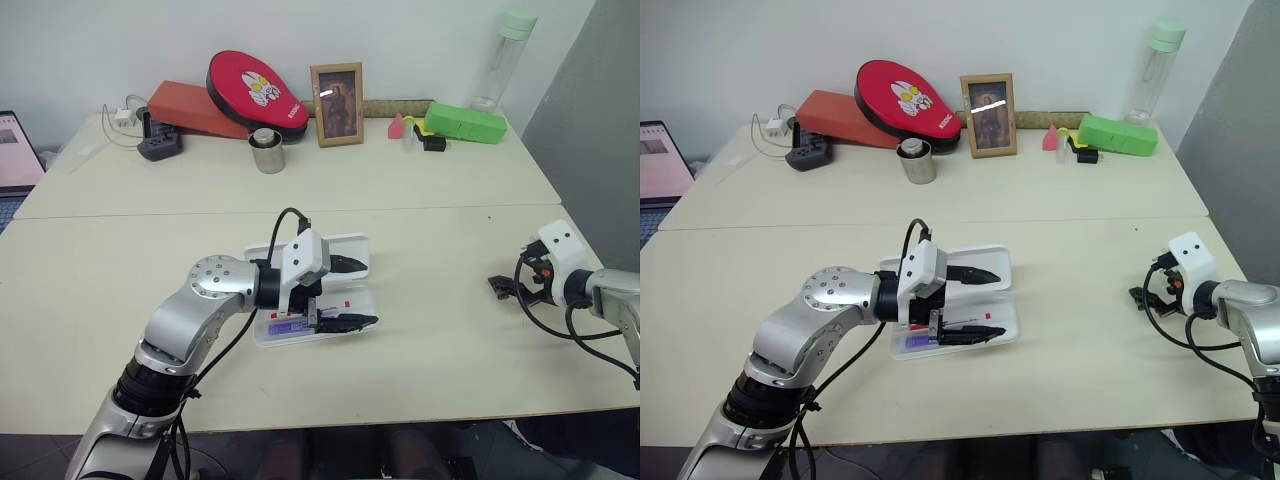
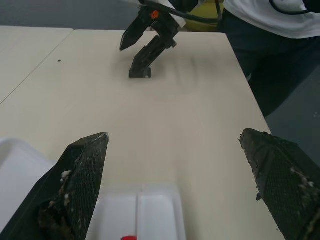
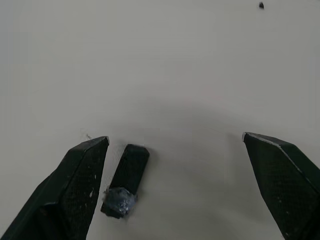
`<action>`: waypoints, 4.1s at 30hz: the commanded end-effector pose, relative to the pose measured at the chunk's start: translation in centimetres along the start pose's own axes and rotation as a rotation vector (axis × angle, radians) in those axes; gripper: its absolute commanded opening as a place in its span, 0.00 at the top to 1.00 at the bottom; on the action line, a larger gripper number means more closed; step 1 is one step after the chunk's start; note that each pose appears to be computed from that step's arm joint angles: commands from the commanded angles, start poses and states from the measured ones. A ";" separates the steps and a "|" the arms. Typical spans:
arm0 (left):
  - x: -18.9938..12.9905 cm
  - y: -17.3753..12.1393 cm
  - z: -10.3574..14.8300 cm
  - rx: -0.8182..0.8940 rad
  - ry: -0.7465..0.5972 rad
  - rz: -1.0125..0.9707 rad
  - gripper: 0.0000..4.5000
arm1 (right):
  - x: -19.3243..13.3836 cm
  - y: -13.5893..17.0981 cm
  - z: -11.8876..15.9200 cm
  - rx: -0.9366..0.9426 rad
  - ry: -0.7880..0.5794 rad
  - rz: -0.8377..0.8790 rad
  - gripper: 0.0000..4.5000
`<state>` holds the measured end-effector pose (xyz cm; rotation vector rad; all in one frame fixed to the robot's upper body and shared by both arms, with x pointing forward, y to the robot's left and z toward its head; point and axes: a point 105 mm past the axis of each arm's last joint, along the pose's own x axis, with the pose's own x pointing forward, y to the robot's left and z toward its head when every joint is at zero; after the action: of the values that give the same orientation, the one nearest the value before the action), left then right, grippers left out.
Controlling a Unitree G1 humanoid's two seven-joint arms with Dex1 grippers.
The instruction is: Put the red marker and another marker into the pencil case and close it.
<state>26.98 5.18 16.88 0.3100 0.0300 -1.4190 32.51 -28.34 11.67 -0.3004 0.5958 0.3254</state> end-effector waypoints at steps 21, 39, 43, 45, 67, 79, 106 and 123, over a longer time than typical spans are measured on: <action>0.4 1.1 3.2 0.092 -0.109 0.034 0.00 | -0.4 2.1 -0.7 -0.029 0.052 0.068 0.90; -9.9 0.3 -1.5 -0.031 0.173 0.153 0.00 | -0.9 18.3 8.7 -0.626 -0.352 0.743 0.94; -11.4 -0.5 -1.7 -0.050 0.205 0.187 0.00 | 0.6 20.4 8.3 -0.679 -0.327 0.811 0.94; -11.7 -1.0 -1.7 -0.067 0.211 0.190 0.00 | 1.1 21.2 8.1 -0.694 -0.317 0.836 0.94; -12.0 -1.6 -1.4 -0.071 0.221 0.272 0.00 | 2.3 22.4 7.5 -0.736 -0.268 0.917 0.43; -11.9 -1.5 -1.0 -0.079 0.190 0.286 0.00 | -1.9 22.4 11.2 -0.621 -0.454 1.026 0.01; -16.8 0.3 3.1 -0.118 -0.036 0.618 0.00 | 6.6 17.6 20.7 -0.511 -0.424 0.708 0.74; -16.7 0.2 3.2 -0.129 -0.046 0.608 0.00 | 4.9 19.3 18.1 -0.638 -0.368 0.891 0.99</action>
<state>24.41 20.78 22.49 0.1284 0.0204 -0.8048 38.64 -3.32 18.73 -0.5351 0.2400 1.3748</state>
